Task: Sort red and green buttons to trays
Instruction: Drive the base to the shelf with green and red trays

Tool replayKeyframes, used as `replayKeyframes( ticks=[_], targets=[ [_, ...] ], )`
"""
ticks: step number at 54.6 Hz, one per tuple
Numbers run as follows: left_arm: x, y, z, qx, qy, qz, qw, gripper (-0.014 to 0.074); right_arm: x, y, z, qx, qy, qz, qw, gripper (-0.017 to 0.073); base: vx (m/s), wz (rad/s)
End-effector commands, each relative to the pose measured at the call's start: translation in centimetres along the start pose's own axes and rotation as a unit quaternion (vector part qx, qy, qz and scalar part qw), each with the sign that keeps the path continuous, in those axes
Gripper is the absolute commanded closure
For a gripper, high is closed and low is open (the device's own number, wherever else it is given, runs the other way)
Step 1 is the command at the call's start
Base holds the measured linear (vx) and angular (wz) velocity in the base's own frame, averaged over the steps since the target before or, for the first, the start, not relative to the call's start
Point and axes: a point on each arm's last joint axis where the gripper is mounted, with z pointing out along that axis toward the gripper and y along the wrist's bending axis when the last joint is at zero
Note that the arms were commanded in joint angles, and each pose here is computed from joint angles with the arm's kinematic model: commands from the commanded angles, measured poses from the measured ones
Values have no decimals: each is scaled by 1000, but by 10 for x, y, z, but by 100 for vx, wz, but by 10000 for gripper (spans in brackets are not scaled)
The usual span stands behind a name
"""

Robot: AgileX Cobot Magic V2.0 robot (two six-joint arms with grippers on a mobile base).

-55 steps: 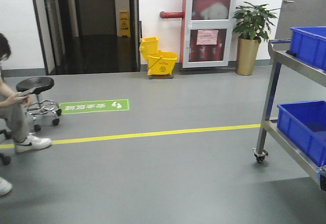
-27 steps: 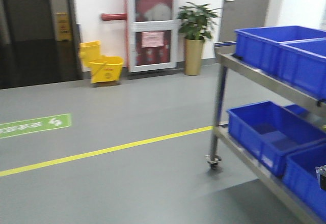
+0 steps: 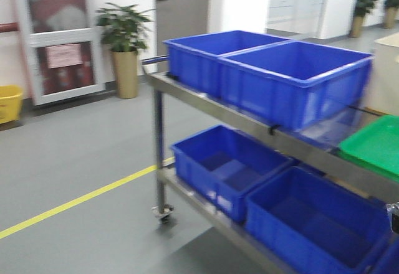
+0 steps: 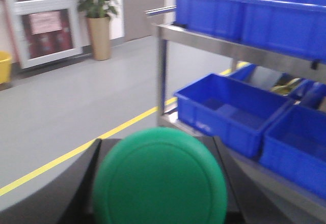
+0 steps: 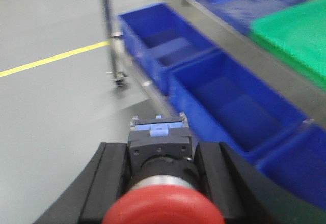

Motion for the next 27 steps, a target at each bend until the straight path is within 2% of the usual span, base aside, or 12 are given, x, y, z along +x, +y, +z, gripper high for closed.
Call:
replayKeyframes(
  ticks=[1,27],
  targets=[
    [-17,-3,-2,15,-55,-6,998,591,-17,-1,-7,3,-61,-4,998,568,34,-71],
    [-17,-3,-2,15,-55,-6,998,591,-17,-1,-7,3,-61,-4,998,568,31,-68]
  ],
)
